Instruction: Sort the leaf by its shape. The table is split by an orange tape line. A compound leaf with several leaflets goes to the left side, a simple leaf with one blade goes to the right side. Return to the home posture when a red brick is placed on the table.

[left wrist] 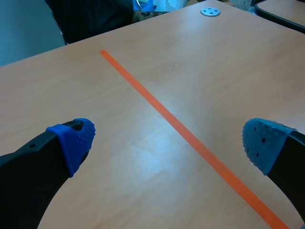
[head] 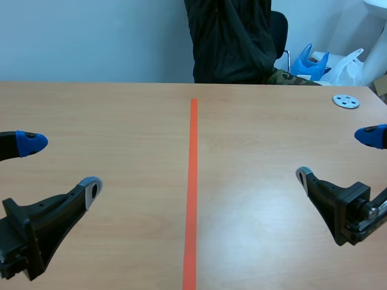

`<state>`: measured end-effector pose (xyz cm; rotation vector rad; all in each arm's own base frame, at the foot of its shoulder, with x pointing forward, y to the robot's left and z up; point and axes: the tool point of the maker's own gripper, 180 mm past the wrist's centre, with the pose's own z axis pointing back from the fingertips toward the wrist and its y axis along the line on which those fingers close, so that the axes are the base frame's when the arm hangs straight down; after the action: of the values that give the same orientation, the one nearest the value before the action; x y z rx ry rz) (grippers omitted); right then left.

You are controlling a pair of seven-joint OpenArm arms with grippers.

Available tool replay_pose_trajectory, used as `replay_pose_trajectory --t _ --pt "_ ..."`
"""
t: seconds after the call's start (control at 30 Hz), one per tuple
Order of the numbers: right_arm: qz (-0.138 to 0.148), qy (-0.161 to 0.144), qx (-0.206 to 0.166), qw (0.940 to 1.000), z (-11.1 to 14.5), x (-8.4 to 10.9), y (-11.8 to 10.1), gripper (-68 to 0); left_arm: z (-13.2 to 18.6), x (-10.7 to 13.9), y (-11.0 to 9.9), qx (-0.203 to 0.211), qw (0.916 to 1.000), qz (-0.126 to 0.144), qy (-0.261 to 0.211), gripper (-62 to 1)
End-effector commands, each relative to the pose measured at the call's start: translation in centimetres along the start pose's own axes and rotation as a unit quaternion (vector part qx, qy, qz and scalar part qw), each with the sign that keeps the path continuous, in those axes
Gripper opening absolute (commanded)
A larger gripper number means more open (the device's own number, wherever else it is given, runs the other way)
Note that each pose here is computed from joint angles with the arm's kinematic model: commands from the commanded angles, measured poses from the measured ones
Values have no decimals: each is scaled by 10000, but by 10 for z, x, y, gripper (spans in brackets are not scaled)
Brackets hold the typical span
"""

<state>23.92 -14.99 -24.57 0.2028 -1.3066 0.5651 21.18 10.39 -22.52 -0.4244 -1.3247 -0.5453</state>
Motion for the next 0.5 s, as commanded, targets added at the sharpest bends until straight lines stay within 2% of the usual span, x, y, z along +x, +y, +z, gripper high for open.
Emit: replay_pose_trajectory --t 0.0,0.47 --pt "71 -156 -21 9999 -1 9 -5 4 0 6 1 15 9999 4 -127 14" --pt "71 -137 -21 9999 -1 8 -5 4 0 6 1 15 9999 5 -124 14"
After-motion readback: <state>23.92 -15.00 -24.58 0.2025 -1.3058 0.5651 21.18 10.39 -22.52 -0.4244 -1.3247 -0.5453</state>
